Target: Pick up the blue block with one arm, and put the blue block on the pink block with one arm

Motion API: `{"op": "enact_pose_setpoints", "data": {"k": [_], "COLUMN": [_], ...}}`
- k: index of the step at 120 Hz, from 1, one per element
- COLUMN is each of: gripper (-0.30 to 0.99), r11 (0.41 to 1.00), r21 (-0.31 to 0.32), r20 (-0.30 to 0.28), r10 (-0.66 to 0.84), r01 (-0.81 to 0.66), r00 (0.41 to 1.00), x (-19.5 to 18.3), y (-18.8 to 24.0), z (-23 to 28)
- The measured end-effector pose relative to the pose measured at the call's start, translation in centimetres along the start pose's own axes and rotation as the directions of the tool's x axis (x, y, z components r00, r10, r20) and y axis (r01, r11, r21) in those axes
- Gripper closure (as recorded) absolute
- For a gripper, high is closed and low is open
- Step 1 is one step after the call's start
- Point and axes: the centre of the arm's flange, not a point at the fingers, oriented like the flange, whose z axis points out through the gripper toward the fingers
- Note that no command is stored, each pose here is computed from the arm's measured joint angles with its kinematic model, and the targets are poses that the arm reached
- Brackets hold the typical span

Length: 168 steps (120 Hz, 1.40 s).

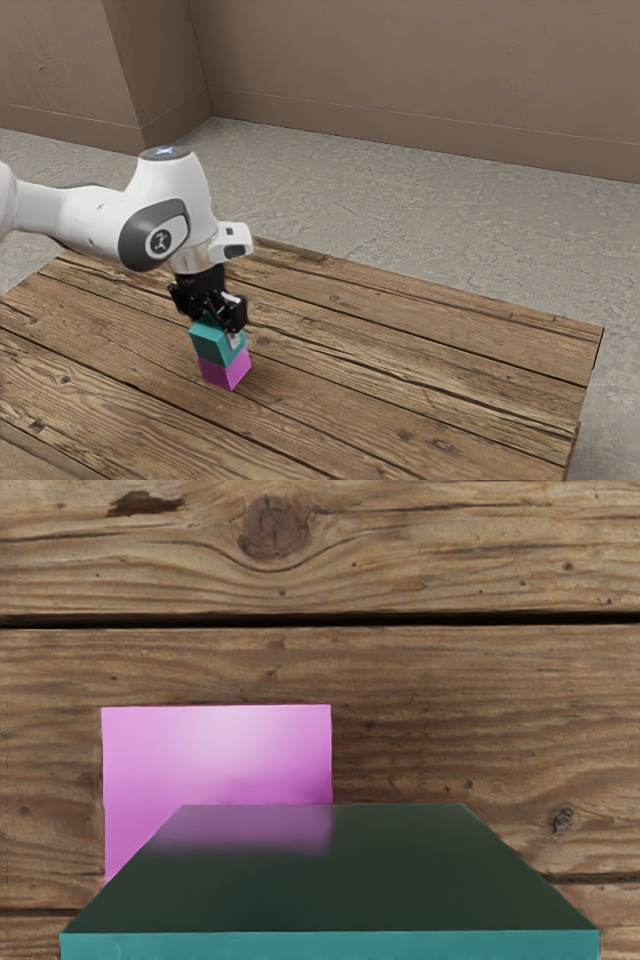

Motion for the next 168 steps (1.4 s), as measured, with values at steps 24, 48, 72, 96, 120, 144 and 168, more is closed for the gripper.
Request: {"op": "enact_pose_setpoints", "data": {"k": [24,48,72,96,120,144,168], "gripper": [0.30,0.30,0.30,0.30,0.30,0.30,0.30], "r11": [0.998,0.998,0.999,0.999,1.000,1.000,0.999], "r21": [0.003,0.007,0.009,0.010,0.010,0.014,0.047], "r20": [-0.002,0.010,0.008,0.008,0.008,0.008,0.009], "r10": [-0.069,-0.067,-0.045,-0.031,-0.020,-0.009,0.024], "r01": [0.069,0.067,0.045,0.031,0.020,0.009,-0.024], "r00": [0.998,0.998,0.999,0.999,1.000,1.000,1.000], "x": [-0.4,0.2,0.2,0.6,0.6,0.6,0.6], "y": [-3.5,-3.4,-2.3,-1.7,-1.4,-1.4,-2.0], "z": [-0.2,0.6,0.6,0.7,0.7,0.7,0.6]}}
